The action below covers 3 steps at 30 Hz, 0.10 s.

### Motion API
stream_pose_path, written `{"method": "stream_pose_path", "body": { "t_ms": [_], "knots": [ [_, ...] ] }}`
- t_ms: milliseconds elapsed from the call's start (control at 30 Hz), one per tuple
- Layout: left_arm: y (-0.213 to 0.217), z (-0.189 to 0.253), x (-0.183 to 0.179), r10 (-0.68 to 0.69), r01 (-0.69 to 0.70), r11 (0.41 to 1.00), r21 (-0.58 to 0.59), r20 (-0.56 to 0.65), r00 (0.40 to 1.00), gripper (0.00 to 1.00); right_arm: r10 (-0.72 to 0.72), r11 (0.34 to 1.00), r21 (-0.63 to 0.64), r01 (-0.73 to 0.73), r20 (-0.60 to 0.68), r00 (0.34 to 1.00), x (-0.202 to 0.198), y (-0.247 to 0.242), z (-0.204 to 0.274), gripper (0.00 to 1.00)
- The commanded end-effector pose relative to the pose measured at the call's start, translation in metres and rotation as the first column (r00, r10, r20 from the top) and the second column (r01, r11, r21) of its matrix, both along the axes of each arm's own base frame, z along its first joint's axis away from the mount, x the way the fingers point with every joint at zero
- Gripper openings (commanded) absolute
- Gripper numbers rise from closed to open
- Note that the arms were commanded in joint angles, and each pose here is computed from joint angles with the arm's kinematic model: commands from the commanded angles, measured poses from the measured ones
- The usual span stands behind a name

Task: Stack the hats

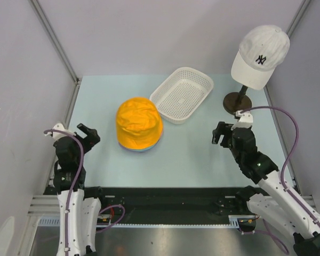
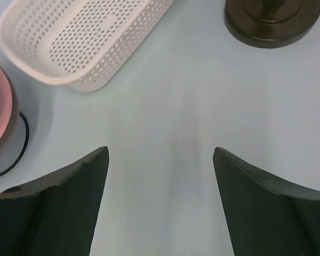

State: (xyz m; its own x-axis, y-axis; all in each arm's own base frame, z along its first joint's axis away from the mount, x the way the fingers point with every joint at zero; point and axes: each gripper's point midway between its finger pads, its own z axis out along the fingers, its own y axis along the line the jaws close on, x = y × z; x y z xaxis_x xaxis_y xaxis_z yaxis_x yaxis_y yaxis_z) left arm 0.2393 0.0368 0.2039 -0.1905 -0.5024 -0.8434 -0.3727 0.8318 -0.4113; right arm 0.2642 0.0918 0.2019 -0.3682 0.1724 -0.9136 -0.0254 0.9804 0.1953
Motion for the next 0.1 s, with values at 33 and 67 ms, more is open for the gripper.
{"method": "stream_pose_path", "body": {
  "t_ms": [33, 67],
  "knots": [
    [-0.0061, 0.0003, -0.0009, -0.044, 0.043, 0.999, 0.021, 0.009, 0.999, 1.0, -0.122, 0.992, 0.029, 0.121, 0.042, 0.992, 0.0001, -0.0195, 0.0077, 0.84],
    [-0.0065, 0.0021, -0.0009, -0.044, 0.044, 0.999, 0.019, 0.014, 0.999, 1.0, -0.129, 0.991, 0.032, 0.127, 0.048, 0.991, 0.0002, -0.0205, 0.0096, 0.84]
  ]
}}
